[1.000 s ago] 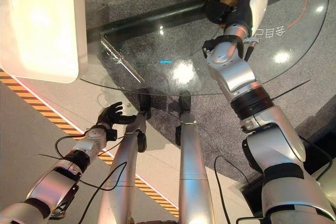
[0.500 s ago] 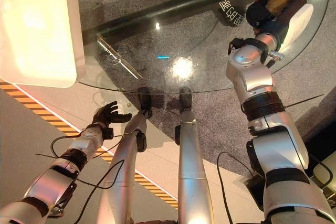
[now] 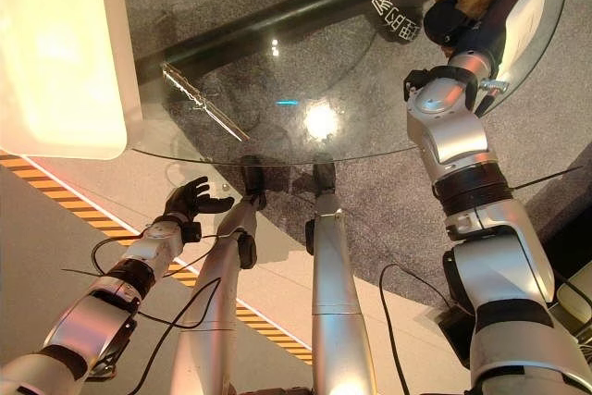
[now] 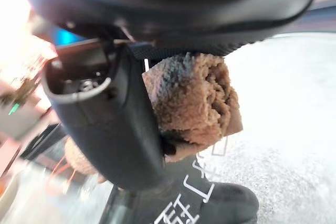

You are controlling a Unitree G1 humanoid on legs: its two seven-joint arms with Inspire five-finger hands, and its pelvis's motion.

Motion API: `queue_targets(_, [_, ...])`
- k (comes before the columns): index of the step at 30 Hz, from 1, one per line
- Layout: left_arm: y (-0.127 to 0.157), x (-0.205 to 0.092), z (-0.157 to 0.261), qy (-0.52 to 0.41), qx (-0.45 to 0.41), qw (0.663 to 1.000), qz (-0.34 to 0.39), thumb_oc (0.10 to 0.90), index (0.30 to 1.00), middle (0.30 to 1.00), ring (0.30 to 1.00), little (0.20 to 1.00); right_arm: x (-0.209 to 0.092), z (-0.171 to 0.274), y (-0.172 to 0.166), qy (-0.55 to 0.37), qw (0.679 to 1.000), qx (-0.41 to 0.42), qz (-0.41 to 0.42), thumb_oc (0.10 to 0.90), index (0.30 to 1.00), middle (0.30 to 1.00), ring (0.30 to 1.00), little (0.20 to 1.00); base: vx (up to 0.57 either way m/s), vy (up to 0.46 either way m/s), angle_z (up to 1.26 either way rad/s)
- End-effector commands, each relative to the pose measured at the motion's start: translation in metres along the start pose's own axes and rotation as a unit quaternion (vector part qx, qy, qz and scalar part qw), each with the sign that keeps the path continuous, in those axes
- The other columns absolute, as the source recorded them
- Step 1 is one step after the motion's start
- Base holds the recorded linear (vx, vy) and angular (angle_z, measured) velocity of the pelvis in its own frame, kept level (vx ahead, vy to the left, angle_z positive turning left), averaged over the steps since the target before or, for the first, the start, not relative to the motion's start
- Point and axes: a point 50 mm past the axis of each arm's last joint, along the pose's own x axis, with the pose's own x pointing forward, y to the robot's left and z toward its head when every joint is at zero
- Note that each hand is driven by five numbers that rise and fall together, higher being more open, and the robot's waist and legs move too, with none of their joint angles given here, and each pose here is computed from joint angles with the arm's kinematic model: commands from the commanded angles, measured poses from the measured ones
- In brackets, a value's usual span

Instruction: Wipe the table with a cloth and put it in the basket.

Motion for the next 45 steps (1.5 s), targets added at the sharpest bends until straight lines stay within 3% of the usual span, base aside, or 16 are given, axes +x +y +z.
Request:
queue_targets(1, [0.0, -0.005, -0.03, 0.039, -0.008, 0.999, 0.014, 0.8, 0.9, 0.9, 0.9, 0.9, -0.035, 0.024, 0.045, -0.088, 0.978, -0.037, 0.186, 0.1, 0.3, 0.3, 0.3, 0.2, 0.0, 0.0, 0.0])
queue_targets(12, [-0.007, -0.013, -0.045, 0.026, 0.012, 1.0, -0.004, 0.8, 0.9, 0.9, 0.9, 0.9, -0.102, 0.01, 0.097, -0.1, 0.909, -0.077, 0.397, 0.1, 0.3, 0.3, 0.3, 0.2, -0.01, -0.022, 0.0])
queue_targets(17, [-0.008, -0.016, -0.053, 0.023, 0.029, 0.999, -0.01, 0.8, 0.9, 0.9, 0.9, 0.9, -0.124, -0.003, 0.112, -0.088, 0.886, -0.094, 0.445, 0.1, 0.3, 0.3, 0.3, 0.2, -0.02, -0.053, 0.09])
queue_targets(27, [-0.005, -0.018, -0.057, 0.019, 0.051, 0.998, -0.012, 0.8, 0.9, 0.9, 0.9, 0.9, -0.139, -0.017, 0.121, -0.066, 0.864, -0.107, 0.488, 0.1, 0.3, 0.3, 0.3, 0.2, -0.02, -0.035, 0.08])
queue_targets(31, [-0.005, -0.018, -0.055, 0.016, 0.062, 0.998, -0.012, 0.8, 0.9, 0.9, 0.9, 0.9, -0.145, -0.019, 0.124, -0.069, 0.835, -0.125, 0.532, 0.1, 0.3, 0.3, 0.3, 0.2, -0.02, -0.042, 0.06])
queue_targets(35, [-0.001, -0.018, -0.053, 0.006, 0.072, 0.997, -0.006, 0.8, 0.9, 0.9, 0.9, 0.9, -0.157, -0.021, 0.127, -0.064, 0.777, -0.156, 0.607, 0.1, 0.3, 0.3, 0.3, 0.2, -0.02, -0.055, 0.17])
queue_targets(37, [-0.001, -0.019, -0.052, 0.0, 0.074, 0.997, -0.002, 0.8, 0.9, 0.9, 0.9, 0.9, -0.161, -0.022, 0.127, -0.062, 0.763, -0.16, 0.623, 0.1, 0.3, 0.3, 0.3, 0.2, -0.02, -0.055, 0.16])
queue_targets(42, [0.007, -0.021, -0.045, -0.035, 0.028, 0.998, 0.045, 0.8, 0.9, 0.9, 0.9, 0.9, -0.163, -0.022, 0.126, -0.058, 0.774, -0.139, 0.616, 0.1, 0.3, 0.3, 0.3, 0.2, -0.02, -0.052, 0.11])
queue_targets(45, [0.013, -0.021, -0.028, -0.076, 0.011, 0.995, 0.061, 0.8, 0.9, 0.9, 0.9, 0.9, -0.16, -0.022, 0.125, -0.055, 0.801, -0.109, 0.586, 0.1, 0.3, 0.3, 0.3, 0.2, -0.04, -0.055, 0.03])
